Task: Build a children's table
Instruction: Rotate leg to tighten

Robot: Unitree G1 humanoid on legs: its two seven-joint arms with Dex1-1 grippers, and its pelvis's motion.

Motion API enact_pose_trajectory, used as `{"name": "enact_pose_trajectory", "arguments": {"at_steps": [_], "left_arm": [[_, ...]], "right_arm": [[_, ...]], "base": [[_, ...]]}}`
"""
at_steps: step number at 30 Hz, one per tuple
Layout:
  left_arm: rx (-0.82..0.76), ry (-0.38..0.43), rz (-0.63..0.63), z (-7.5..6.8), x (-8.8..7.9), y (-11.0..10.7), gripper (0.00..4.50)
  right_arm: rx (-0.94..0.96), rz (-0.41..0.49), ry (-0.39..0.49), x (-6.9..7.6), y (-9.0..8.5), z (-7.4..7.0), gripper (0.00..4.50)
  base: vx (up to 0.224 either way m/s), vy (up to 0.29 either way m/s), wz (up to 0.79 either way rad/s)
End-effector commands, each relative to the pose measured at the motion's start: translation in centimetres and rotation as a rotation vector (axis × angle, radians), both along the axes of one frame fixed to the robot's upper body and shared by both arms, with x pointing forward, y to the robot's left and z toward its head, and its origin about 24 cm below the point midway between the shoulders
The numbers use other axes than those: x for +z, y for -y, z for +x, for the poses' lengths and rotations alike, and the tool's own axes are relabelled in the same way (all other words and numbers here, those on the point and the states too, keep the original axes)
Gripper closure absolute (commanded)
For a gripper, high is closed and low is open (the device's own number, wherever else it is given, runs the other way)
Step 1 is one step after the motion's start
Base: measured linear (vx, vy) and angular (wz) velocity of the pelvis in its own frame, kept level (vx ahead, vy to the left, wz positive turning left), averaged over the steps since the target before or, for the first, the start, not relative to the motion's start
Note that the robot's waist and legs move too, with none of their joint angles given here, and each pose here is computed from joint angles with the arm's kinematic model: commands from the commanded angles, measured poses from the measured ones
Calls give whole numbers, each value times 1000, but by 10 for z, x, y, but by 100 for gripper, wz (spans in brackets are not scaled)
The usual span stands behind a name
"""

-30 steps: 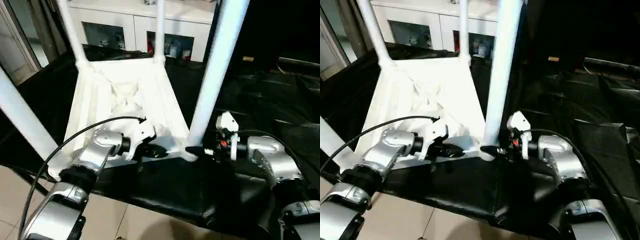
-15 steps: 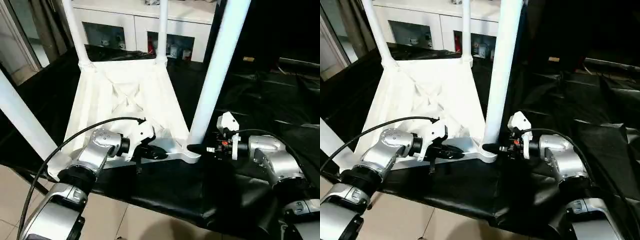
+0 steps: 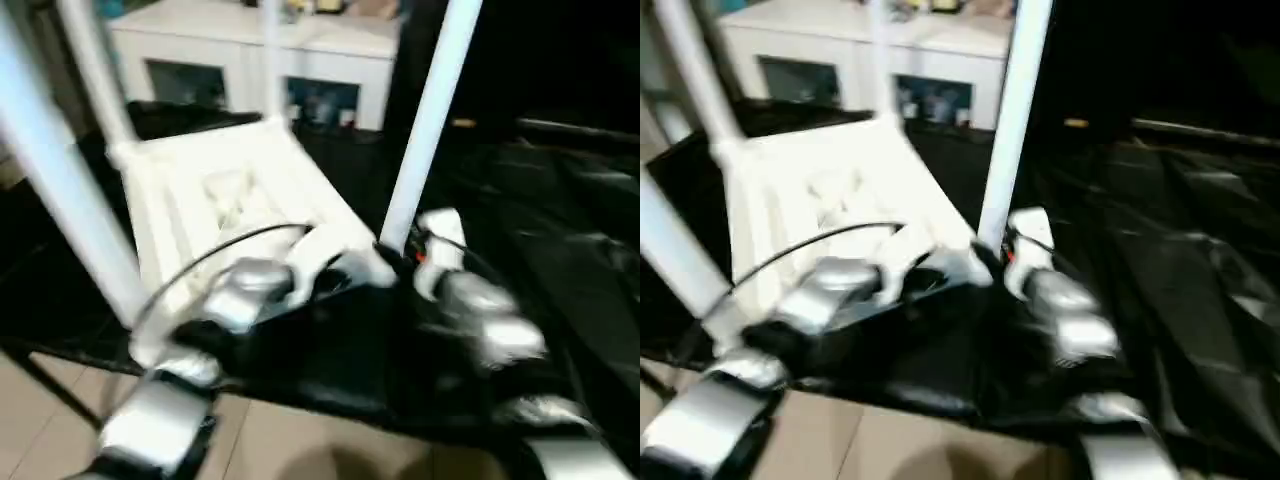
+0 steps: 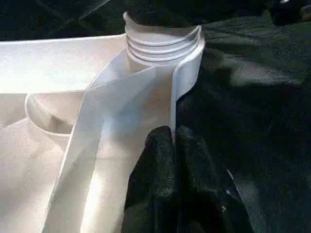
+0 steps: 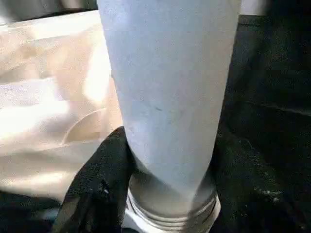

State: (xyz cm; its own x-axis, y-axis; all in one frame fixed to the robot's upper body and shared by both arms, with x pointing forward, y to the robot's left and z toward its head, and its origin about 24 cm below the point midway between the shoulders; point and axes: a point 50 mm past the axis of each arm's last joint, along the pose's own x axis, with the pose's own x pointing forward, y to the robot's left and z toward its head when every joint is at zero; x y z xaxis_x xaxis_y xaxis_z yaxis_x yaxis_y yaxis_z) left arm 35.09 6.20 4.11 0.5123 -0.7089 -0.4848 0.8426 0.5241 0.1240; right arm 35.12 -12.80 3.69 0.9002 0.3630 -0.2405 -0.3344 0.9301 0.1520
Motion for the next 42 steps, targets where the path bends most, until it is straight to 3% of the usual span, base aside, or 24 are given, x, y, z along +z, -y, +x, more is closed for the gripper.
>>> {"name": "enact_pose_trajectory", "arguments": {"at_steps": [1, 3, 4, 7, 12, 15, 17, 22, 32, 42], "left_arm": [[-8, 11, 25, 1, 1, 4, 450], [-17, 10, 24, 1, 1, 4, 450], [-45, 5, 19, 0, 1, 0, 450], [-70, -4, 14, -2, 0, -4, 450], [-142, -26, -1, -5, 0, -18, 450], [-159, -33, 0, -6, 0, -23, 450], [-301, -42, -38, -15, 5, -33, 450], [-390, -77, -64, -23, 7, -42, 450], [-454, -110, -76, -33, 8, -52, 450], [-441, -117, -69, -33, 9, -57, 450]], "right_arm": [[44, -22, -65, -19, -9, -9, 246], [68, -27, -43, -17, -11, -9, 246], [136, 10, -3, -10, -13, -9, 191], [204, 42, 27, -2, -11, -9, 176], [430, -13, 58, 10, 7, -12, 130], [469, -22, 64, 13, 13, -13, 130], [606, -42, 71, 21, 31, -19, 130], [725, -57, 50, 25, 40, -26, 130], [904, -85, -12, 19, 39, -40, 130], [938, -123, -36, 17, 44, -42, 205]], "base": [[0, 0, 0], [0, 0, 0], [0, 0, 0], [0, 0, 0], [0, 0, 0], [12, -19, 2], [37, -57, 1], [0, 0, 0], [0, 0, 0], [0, 0, 0]]}}
